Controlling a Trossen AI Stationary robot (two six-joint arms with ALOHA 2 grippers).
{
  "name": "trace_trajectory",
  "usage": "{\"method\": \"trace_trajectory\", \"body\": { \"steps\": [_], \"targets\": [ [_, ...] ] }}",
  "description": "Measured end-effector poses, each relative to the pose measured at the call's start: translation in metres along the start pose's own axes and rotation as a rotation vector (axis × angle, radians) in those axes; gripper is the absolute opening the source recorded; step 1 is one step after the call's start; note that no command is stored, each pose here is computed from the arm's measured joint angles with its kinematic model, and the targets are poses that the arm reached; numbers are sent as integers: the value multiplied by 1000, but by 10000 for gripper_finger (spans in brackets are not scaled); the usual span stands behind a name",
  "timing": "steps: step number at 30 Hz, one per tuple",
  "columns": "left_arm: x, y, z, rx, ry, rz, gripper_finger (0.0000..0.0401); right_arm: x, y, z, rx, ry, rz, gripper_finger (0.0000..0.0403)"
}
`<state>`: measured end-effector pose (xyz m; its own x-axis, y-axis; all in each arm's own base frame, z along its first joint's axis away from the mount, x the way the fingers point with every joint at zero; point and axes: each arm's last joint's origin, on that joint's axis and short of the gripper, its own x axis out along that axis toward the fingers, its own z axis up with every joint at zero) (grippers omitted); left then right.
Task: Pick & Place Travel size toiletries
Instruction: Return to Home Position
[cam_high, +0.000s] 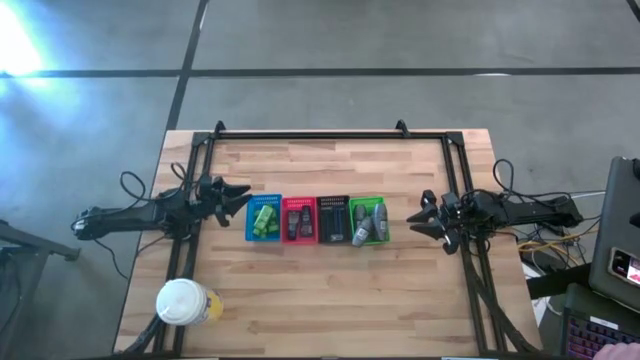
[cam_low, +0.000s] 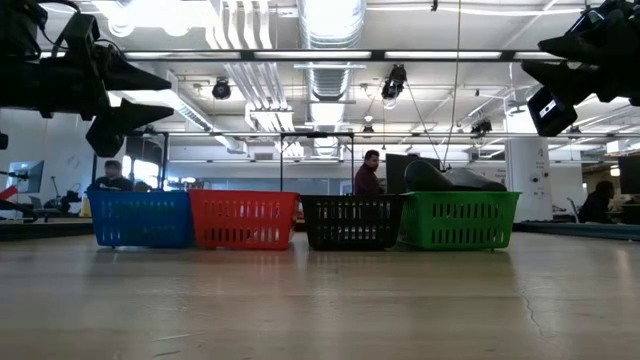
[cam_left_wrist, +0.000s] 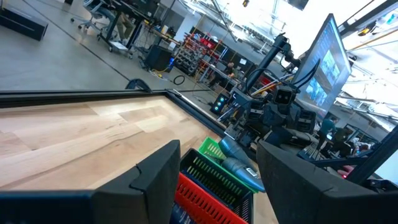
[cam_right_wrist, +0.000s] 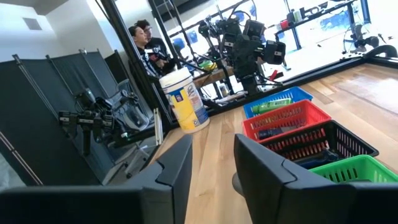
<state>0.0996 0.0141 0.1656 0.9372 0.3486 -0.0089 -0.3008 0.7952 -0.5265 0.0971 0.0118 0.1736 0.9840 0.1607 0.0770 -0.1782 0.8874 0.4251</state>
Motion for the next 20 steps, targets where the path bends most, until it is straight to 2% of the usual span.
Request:
{"method": "trace_trajectory", "body": {
  "steps": [20],
  "targets": [
    [0,0,0,0,0,0,218,0,0,0,0,0,0,167]
  ]
}}
